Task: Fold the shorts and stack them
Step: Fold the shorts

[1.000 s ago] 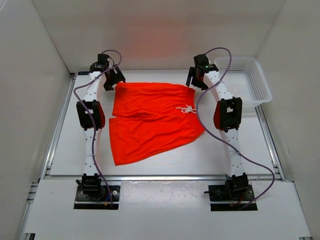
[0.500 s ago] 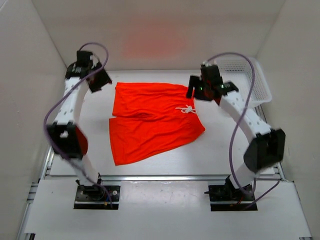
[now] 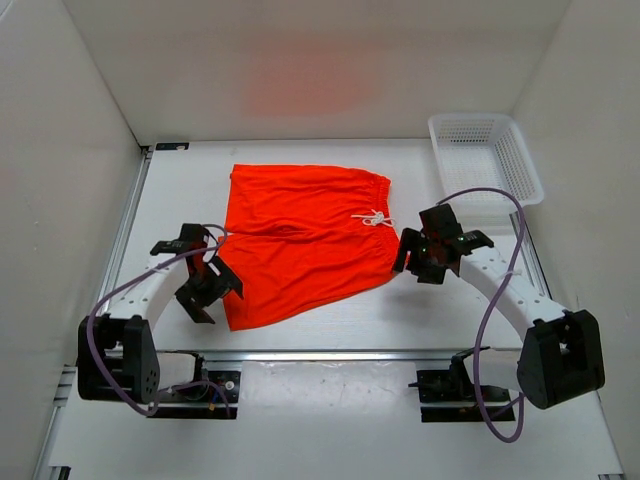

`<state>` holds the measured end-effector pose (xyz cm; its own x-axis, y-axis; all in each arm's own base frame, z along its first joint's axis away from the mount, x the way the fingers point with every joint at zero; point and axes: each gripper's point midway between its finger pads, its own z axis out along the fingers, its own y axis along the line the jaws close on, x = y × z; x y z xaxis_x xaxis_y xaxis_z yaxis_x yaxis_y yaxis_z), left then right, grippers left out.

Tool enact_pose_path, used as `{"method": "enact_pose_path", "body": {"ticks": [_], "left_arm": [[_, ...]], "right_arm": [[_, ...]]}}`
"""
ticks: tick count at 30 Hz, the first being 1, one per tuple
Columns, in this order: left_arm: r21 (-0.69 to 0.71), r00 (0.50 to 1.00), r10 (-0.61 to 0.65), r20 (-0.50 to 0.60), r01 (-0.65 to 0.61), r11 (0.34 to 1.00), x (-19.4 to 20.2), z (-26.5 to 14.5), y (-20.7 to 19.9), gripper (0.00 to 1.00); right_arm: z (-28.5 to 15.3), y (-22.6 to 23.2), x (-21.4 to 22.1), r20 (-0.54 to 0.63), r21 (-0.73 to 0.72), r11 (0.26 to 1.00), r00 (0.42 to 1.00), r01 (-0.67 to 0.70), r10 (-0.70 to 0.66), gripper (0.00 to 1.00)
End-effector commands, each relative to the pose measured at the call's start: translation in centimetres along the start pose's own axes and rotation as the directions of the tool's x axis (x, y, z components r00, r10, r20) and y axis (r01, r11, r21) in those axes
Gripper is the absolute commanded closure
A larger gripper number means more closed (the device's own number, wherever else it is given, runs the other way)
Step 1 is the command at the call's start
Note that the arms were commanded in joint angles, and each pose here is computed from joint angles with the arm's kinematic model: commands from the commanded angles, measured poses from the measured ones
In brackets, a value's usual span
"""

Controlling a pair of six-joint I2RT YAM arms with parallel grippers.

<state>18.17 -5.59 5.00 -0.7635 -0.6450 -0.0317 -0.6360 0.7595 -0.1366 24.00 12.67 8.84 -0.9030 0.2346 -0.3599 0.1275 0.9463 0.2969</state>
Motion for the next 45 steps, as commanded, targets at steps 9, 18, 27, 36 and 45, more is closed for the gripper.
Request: {"method": "enact_pose_path", "body": {"ticks": [9,18,27,36,45], "left_arm": [[0.03,0.999,-0.035,-0.037,0.037,0.999,3.3,1.2,-0.6,0.03],[-0.061,0.998,-0.058,-0.001,0.058,0.996,3.2,3.1,0.2,0.22],[-0.045,1.0,0.0,0.002,0.0,0.999,2.6,3.2,-2.1,0.89],[0.035,0.998,0.003,0.056,-0.005,0.999,1.7,1.4,-3.5,0.89],[0.073,0.993,-0.009,0.121,0.001,0.997,2.0,-2.5,-2.4,0.89]], "right_arm": [[-0.7,1.9,-1.6,0.007,-0.091,0.995,0.999,-0.045,0.046,0.17],[-0.4,2.4,-2.3,-0.008,-0.141,0.989,0.999,-0.05,0.049,0.2],[2.5,1.3,-3.2,-0.054,-0.157,0.971,0.983,-0.182,0.176,0.25],[8.1,1.2,-4.0,-0.076,-0.141,0.949,0.958,-0.283,0.275,0.38],[6.6,-1.5,-1.8,-0.036,0.001,0.955,0.955,-0.295,0.295,1.0]]}}
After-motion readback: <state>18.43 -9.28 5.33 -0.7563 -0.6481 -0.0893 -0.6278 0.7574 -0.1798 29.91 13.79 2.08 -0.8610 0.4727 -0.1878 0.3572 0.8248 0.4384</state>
